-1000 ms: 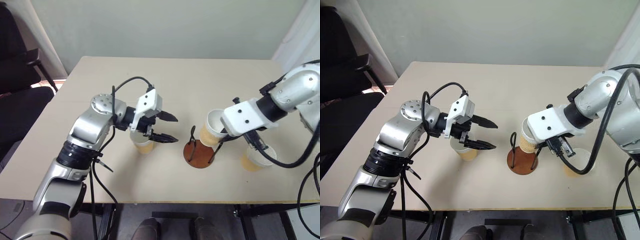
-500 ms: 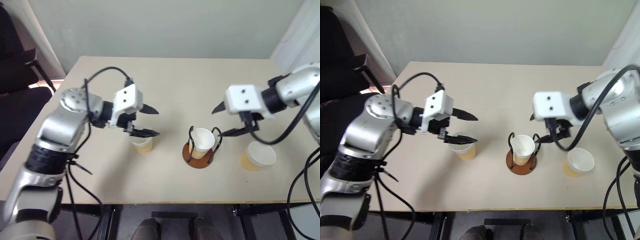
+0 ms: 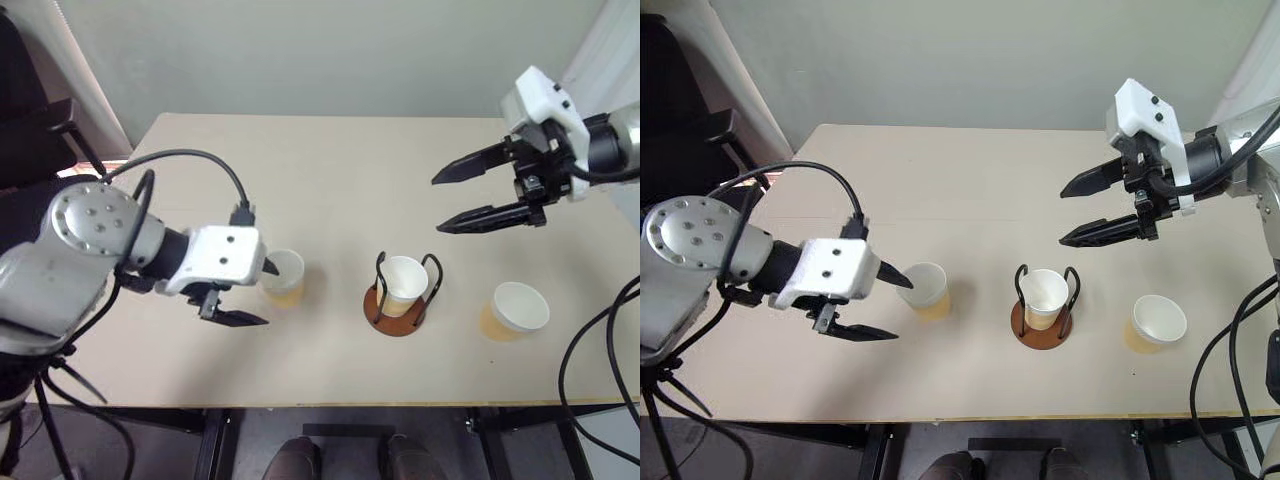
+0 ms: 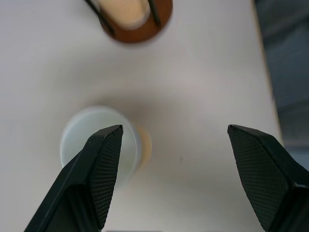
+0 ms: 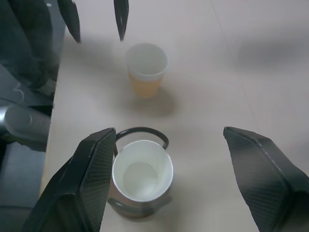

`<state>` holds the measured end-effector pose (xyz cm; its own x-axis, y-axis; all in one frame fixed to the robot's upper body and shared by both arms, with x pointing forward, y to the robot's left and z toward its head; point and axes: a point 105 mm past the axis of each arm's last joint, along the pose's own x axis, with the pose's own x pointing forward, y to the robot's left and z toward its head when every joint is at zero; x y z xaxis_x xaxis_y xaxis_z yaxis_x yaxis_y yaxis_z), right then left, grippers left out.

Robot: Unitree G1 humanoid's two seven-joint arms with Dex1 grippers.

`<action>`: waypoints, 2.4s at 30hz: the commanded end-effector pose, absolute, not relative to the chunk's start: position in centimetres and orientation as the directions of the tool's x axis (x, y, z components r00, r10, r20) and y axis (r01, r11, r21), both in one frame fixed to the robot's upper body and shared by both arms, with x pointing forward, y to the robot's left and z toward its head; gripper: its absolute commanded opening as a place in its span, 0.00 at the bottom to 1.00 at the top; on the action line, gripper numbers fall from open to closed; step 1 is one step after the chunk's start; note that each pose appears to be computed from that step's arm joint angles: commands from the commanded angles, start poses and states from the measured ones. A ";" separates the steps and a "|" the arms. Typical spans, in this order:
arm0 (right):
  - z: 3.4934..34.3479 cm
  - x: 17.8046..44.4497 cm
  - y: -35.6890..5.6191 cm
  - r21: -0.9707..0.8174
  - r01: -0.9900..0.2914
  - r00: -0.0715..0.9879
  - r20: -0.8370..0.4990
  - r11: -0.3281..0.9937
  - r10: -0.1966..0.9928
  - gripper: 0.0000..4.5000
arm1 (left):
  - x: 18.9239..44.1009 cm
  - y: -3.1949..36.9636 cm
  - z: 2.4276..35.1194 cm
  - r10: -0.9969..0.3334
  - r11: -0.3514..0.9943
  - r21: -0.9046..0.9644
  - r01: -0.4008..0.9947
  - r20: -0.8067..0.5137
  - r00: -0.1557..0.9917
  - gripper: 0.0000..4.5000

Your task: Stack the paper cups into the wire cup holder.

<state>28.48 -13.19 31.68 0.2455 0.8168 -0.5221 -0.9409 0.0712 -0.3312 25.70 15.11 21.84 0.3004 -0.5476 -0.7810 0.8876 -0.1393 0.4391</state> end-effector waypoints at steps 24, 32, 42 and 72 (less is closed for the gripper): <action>33.1 27.3 -13.6 -0.341 -0.936 0.263 -0.511 0.088 0.818 0.82 | 30.3 14.7 19.5 -0.418 -0.251 0.596 0.763 -0.777 0.470 0.83; 33.0 27.2 -13.8 -0.342 -0.935 0.269 -0.508 0.095 0.818 0.82 | 30.1 14.7 18.4 -0.400 -0.281 0.570 0.772 -0.801 0.446 0.83; 32.8 27.2 -14.2 -0.344 -0.932 0.285 -0.499 0.115 0.818 0.82 | 30.5 14.6 17.6 -0.415 -0.331 0.550 0.766 -0.814 0.405 0.17; 31.1 22.9 -16.4 -0.237 -0.969 0.185 -0.488 0.075 0.853 0.82 | 28.4 6.3 30.9 -0.750 -0.443 0.466 0.766 -0.661 -0.031 0.00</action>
<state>23.85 -16.38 29.86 0.1553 0.8499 -0.5035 -0.9797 0.0672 -0.1889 29.22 6.69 29.71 0.0147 -0.7471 -0.6646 0.7947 -0.3946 0.4612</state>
